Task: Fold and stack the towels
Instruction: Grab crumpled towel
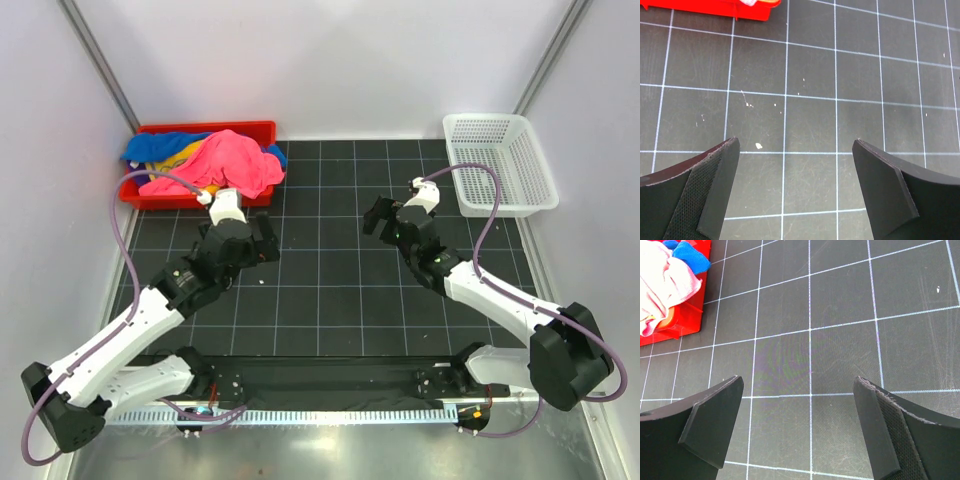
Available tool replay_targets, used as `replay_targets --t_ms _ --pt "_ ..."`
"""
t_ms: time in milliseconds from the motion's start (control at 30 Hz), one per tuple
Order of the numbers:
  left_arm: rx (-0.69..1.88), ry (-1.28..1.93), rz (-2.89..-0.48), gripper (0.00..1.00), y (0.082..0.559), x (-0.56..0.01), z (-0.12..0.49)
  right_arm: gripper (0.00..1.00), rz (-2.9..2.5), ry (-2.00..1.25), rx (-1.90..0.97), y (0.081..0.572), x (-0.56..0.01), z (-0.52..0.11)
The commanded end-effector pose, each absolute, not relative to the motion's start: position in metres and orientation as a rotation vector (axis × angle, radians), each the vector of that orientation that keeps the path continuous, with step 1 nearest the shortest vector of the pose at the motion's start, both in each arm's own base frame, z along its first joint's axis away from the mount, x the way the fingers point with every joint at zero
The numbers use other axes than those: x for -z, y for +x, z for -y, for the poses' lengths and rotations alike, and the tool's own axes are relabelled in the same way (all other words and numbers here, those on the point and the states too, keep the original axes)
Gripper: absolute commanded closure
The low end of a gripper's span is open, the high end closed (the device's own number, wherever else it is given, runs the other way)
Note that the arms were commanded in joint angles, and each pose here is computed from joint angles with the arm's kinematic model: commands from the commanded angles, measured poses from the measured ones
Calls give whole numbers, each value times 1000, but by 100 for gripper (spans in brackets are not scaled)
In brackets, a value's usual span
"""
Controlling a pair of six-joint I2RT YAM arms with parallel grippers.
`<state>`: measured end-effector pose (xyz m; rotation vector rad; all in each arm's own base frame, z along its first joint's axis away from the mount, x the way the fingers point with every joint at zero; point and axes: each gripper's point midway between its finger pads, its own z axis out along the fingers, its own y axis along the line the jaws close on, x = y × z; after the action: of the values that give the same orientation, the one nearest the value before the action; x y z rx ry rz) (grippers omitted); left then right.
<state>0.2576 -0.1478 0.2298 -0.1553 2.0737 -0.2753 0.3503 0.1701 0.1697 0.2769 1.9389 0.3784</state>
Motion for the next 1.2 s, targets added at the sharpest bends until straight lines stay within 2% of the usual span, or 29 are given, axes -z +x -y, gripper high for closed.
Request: replay_targets --t_ms 0,200,367,433,600,667,733,767,800,933,1167 --pt "283 -261 -1991 0 275 -251 144 0 -1850 298 -427 357 -199 -173" --pt "250 -400 -1961 0 314 -252 127 0 -1847 295 -433 356 -199 -173" --pt "198 -504 -1940 0 371 -241 107 0 -1849 294 -431 356 -198 -173" --pt "174 -520 -1917 3 393 -250 101 0 -1852 292 -431 356 -197 -174" --pt "69 -560 -1990 13 457 -213 86 0 -1851 285 -433 357 -196 -174" --pt "66 -560 -1972 17 479 -220 86 0 -1854 282 -432 357 -194 -175" --pt "24 -542 -2020 23 500 -198 88 0 -1859 280 -430 359 -191 -176" --pt "26 -539 -1997 24 515 -209 89 0 -1864 271 -429 358 -191 -177" --pt "-11 -533 -2039 27 524 -189 88 0 -1868 267 -429 358 -191 -177" --pt "-89 -524 -2082 31 548 -169 86 0 -1867 261 -429 359 -191 -178" --pt "-147 -545 -2121 38 563 -143 81 0 -1872 251 -426 361 -190 -180"
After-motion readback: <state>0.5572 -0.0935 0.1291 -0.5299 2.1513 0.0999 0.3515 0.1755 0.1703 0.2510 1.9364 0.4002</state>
